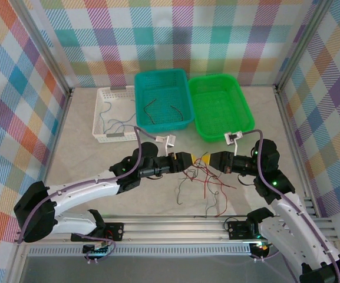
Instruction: Untangle the cables
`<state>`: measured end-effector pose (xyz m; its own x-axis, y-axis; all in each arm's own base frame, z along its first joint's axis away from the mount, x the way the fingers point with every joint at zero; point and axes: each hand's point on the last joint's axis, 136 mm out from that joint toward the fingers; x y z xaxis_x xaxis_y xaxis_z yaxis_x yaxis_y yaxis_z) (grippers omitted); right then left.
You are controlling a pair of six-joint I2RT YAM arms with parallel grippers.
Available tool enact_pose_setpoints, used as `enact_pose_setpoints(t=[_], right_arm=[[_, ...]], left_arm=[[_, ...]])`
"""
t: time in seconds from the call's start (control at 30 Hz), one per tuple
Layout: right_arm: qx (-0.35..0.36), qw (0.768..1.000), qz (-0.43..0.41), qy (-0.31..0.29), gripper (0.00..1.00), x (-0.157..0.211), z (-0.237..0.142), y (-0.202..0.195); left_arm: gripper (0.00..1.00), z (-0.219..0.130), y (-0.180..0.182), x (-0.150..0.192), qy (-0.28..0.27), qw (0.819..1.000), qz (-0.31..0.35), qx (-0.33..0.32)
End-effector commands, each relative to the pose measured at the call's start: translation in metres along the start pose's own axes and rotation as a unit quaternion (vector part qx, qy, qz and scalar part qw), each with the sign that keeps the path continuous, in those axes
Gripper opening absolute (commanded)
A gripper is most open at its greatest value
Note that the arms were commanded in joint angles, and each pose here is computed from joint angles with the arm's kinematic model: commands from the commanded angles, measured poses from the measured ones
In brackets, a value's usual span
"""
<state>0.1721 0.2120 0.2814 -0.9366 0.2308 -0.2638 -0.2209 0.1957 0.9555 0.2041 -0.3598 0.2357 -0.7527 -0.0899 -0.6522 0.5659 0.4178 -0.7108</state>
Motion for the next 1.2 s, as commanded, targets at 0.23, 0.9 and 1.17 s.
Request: enact_pose_setpoints(t=[0.23,0.9,1.17], right_arm=[[0.044,0.997,-0.039,-0.055,0.00,-0.025,0.000,-0.005],[0.097,0.990,-0.066,-0.083,0.00,-0.048,0.000,-0.009],[0.194,0.977,-0.052,0.075,0.60,0.015,0.040,-0.091]], left_arm=[[0.30,-0.010,-0.033,-0.004,0.003,0.997,0.024,0.077],[0.00,-0.039,0.014,-0.011,-0.009,0.997,0.056,-0.050],[0.09,-0.081,0.077,-0.011,0.007,0.979,0.025,-0.202]])
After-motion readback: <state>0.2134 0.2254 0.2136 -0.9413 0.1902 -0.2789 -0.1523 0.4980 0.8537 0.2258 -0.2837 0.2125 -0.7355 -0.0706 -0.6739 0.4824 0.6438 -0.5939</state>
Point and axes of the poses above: each hand's point on the last joint's axis, 136 mm out from that joint toward the fingers, its own z axis out along the fingers, its own y axis along the line the jaws close on, x = y × z, and after that the axes turned 15 degrees about z, right-handed
